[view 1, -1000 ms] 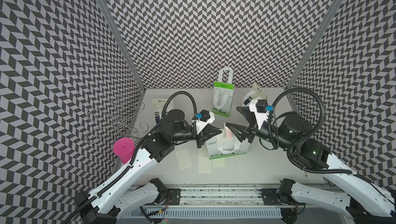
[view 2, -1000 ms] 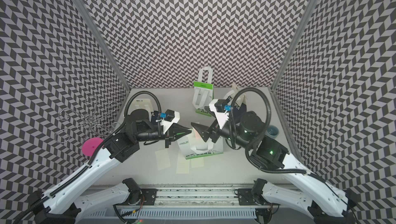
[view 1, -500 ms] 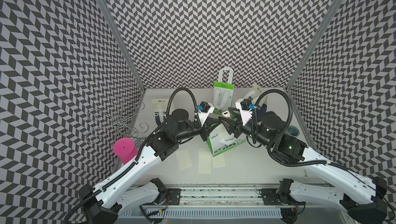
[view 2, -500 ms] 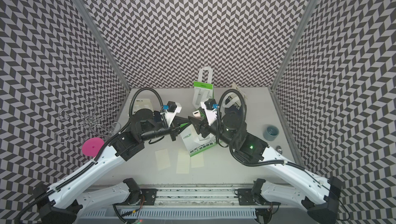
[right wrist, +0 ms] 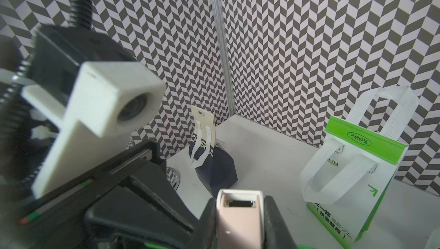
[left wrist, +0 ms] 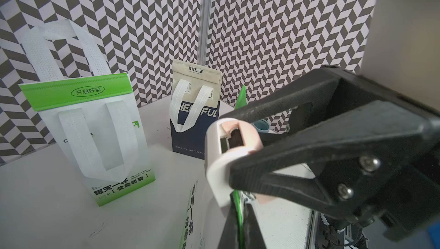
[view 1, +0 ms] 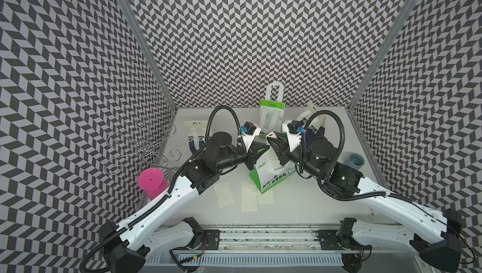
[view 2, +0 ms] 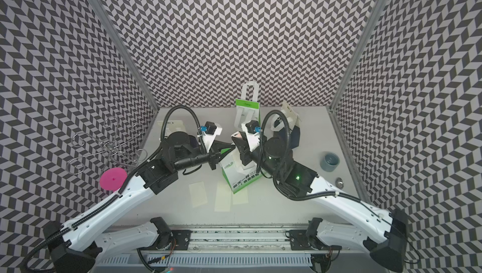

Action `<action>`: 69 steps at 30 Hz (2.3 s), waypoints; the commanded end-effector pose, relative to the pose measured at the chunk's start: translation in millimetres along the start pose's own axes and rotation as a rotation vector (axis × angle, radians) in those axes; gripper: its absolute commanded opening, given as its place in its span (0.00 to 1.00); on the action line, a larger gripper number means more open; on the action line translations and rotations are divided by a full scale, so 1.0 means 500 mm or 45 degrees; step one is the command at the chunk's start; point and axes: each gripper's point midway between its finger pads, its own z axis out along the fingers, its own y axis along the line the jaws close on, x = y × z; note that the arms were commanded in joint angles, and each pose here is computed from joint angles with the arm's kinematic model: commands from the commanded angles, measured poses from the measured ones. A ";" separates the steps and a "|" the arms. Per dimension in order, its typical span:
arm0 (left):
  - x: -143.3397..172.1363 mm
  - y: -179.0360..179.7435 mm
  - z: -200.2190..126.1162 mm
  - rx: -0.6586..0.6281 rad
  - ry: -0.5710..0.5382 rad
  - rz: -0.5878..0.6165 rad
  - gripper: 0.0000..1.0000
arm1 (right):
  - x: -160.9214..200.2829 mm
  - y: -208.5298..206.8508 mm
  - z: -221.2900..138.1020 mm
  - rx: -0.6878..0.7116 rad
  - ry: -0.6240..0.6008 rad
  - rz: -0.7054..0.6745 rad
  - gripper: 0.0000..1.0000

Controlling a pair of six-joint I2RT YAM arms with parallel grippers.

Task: Staple the receipts to the bags
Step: Pick up the stapler from the takeout bag, then place the takeout bag at the center of the board.

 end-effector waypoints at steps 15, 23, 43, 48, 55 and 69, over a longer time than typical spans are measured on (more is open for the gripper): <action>-0.036 0.045 -0.020 -0.196 -0.015 -0.120 0.00 | -0.165 -0.101 -0.111 0.244 -0.360 0.254 0.01; -0.082 0.104 -0.114 -0.512 -0.104 -0.173 0.00 | -0.112 -0.139 -0.138 0.309 -0.335 0.294 0.01; -0.142 0.447 -0.083 -0.984 -0.229 -0.198 0.00 | -0.059 -0.182 -0.174 0.385 -0.294 0.290 0.01; -0.143 0.503 -0.030 -0.926 -0.248 -0.181 0.00 | -0.044 -0.194 -0.178 0.401 -0.280 0.283 0.01; -0.134 0.585 0.029 -0.925 -0.228 -0.174 0.00 | -0.030 -0.194 -0.173 0.386 -0.257 0.286 0.01; -0.082 0.635 0.051 -0.873 -0.142 -0.262 0.43 | 0.158 -0.238 -0.129 0.497 0.290 0.418 0.01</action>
